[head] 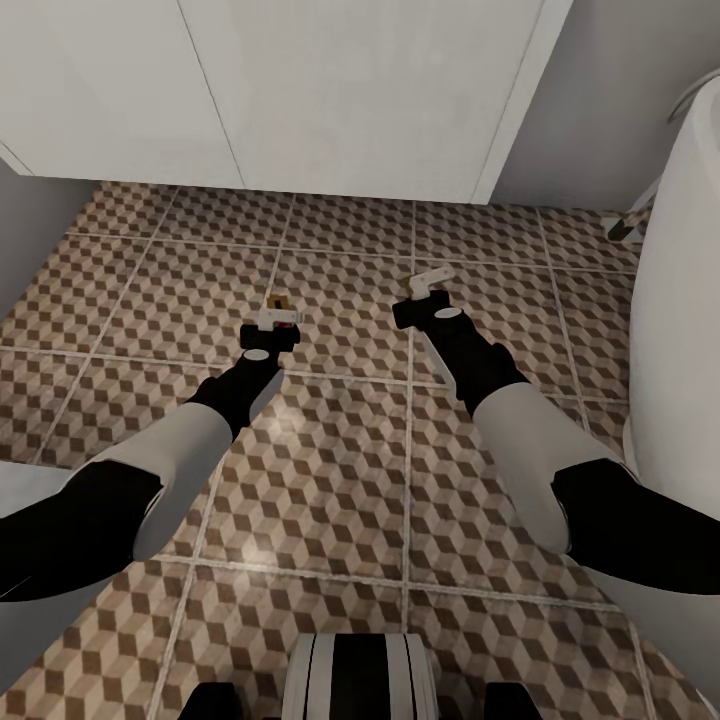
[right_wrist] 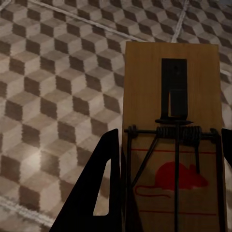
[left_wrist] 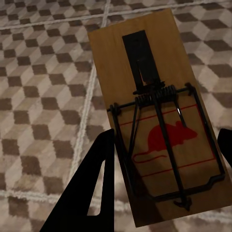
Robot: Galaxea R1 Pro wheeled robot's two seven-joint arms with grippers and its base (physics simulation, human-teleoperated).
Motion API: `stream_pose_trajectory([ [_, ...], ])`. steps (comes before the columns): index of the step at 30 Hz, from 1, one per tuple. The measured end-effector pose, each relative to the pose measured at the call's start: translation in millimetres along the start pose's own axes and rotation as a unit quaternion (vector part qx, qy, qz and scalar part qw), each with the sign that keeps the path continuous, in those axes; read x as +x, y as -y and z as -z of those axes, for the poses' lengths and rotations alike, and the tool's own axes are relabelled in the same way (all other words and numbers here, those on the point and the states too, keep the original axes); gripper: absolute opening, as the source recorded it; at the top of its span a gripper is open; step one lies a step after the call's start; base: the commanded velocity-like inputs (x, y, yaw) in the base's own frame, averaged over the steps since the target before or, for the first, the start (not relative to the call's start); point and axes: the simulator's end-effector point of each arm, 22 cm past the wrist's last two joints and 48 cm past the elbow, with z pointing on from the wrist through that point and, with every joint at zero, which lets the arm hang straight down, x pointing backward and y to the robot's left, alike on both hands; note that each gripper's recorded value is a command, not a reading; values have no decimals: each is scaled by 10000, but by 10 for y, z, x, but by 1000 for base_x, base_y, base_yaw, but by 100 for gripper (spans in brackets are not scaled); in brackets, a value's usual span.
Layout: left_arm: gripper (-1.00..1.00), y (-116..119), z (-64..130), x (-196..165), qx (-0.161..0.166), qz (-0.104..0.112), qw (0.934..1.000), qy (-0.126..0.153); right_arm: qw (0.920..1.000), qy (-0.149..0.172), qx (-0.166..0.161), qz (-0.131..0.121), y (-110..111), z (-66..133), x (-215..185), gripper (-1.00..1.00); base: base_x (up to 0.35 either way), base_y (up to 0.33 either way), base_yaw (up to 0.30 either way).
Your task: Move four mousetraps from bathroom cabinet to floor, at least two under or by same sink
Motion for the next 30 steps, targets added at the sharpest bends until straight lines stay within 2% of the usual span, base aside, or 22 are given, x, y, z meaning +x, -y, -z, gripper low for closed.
stream_pose_trajectory([
  [8,-100,42,11,-92,22,39,10000,88,10000,-23,73,20,110,-4,36,-100,0,0,0],
  [18,-100,48,15,-157,22,62,9999,151,10000,-22,85,22,128,-5,38,-100,0,0,0],
  [30,-100,141,-131,182,68,52,10000,-19,9997,-247,23,-11,50,-198,425,-100,0,0,0],
])
